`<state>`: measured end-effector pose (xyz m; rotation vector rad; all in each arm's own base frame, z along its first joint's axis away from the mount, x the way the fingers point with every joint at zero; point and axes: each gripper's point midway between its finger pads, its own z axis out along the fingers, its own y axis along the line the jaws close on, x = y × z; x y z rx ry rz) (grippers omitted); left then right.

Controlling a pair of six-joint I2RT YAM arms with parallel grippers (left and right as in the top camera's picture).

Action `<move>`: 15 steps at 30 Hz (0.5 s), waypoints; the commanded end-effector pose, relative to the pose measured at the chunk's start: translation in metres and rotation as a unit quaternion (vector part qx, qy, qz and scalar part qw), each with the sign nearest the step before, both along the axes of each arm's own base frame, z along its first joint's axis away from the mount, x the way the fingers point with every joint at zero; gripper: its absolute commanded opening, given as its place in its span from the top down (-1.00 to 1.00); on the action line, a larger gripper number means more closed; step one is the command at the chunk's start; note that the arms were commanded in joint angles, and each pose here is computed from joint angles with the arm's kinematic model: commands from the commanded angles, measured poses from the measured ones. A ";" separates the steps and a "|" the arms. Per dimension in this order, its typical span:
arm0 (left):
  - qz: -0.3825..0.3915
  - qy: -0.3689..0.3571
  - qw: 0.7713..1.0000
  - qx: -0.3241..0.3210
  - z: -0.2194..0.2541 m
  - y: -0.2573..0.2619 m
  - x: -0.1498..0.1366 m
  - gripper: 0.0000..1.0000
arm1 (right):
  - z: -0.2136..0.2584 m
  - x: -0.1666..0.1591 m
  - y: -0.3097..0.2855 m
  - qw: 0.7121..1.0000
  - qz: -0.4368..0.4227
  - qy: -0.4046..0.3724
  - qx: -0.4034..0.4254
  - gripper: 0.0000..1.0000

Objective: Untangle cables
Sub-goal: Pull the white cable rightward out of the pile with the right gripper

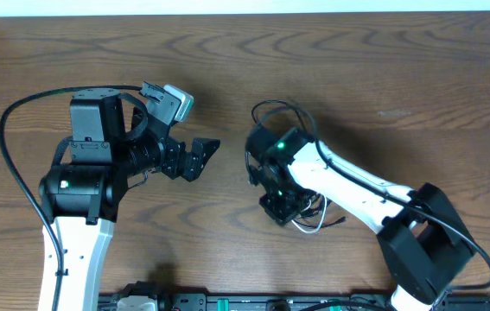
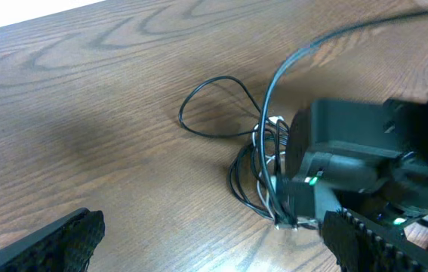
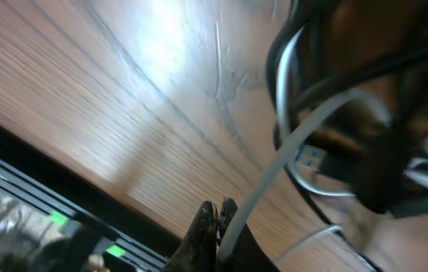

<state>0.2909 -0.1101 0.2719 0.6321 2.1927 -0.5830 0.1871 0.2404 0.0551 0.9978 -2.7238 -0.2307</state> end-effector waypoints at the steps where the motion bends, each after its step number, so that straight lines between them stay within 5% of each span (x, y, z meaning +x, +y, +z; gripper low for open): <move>1: 0.000 -0.008 1.000 0.005 0.002 0.001 -0.001 -0.96 | 0.070 0.032 0.028 0.992 -0.019 -0.092 0.079 0.98; 8: 0.000 -0.007 1.000 0.005 0.001 0.001 -0.001 -0.96 | 0.206 0.080 0.029 0.940 -0.040 -0.299 0.161 0.98; 15: 0.000 -0.008 1.000 0.005 0.002 0.001 -0.001 -0.96 | 0.332 0.089 -0.021 0.850 -0.099 -0.480 0.192 0.98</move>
